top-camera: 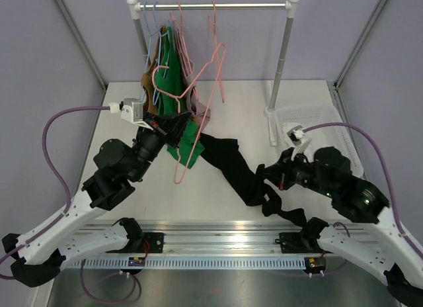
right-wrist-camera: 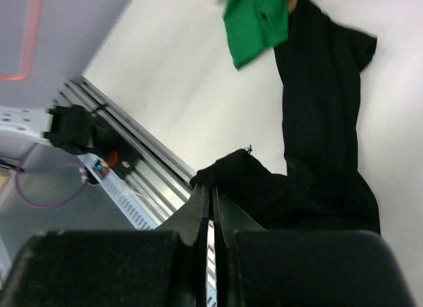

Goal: Remove the tank top from the hanger

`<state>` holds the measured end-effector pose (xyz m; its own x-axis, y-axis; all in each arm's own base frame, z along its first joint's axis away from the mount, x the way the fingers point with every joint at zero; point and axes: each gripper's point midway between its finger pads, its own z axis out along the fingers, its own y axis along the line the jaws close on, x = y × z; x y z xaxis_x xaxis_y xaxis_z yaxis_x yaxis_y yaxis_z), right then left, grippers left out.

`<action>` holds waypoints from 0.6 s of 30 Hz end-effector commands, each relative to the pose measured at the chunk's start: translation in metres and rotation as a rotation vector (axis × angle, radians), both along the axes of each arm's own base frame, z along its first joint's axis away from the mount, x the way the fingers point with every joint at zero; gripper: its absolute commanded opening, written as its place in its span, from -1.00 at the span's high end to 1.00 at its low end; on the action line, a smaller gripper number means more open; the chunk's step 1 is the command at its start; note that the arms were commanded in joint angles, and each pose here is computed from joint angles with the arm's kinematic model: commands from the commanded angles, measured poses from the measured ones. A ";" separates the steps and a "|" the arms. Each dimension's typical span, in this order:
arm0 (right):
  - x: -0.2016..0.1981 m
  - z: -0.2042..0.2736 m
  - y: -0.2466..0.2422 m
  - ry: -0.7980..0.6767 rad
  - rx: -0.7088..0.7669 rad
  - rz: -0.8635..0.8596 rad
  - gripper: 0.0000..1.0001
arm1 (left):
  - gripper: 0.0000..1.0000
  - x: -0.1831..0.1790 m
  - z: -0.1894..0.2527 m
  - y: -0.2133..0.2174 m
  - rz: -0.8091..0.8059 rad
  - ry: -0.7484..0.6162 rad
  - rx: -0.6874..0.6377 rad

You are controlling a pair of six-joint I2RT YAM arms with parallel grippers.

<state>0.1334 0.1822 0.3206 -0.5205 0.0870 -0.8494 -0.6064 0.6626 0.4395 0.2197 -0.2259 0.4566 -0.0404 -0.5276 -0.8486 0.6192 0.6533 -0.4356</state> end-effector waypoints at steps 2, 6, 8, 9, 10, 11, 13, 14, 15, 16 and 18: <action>0.039 -0.038 0.024 0.066 -0.049 -0.064 0.87 | 1.00 0.005 0.001 0.034 0.144 0.090 0.009; 0.066 -0.081 0.026 0.138 -0.143 -0.175 0.01 | 1.00 0.011 -0.006 0.040 0.195 0.148 0.056; 0.068 -0.087 0.029 0.146 -0.142 -0.178 -0.69 | 1.00 0.012 -0.004 0.041 0.205 0.154 0.064; 0.069 -0.088 0.029 0.146 -0.136 -0.180 -0.93 | 1.00 0.013 -0.005 0.040 0.203 0.156 0.073; 0.068 -0.085 0.030 0.138 -0.125 -0.174 -0.99 | 1.00 0.014 -0.006 0.036 0.197 0.154 0.084; 0.068 -0.086 0.029 0.135 -0.122 -0.178 -0.99 | 1.00 0.014 0.000 0.037 0.199 0.147 0.080; 0.068 -0.082 0.027 0.127 -0.118 -0.184 -0.99 | 1.00 0.023 -0.007 0.032 0.226 0.182 0.133; 0.067 -0.083 0.025 0.130 -0.123 -0.190 -0.99 | 1.00 0.023 0.006 0.033 0.229 0.174 0.122; 0.067 -0.081 0.024 0.126 -0.120 -0.195 -0.99 | 1.00 0.026 0.004 0.029 0.231 0.184 0.152; 0.067 -0.080 0.023 0.125 -0.119 -0.198 -0.99 | 1.00 0.034 -0.002 0.020 0.239 0.202 0.181; 0.065 -0.078 0.020 0.118 -0.114 -0.205 -0.99 | 1.00 0.041 0.011 0.017 0.257 0.210 0.199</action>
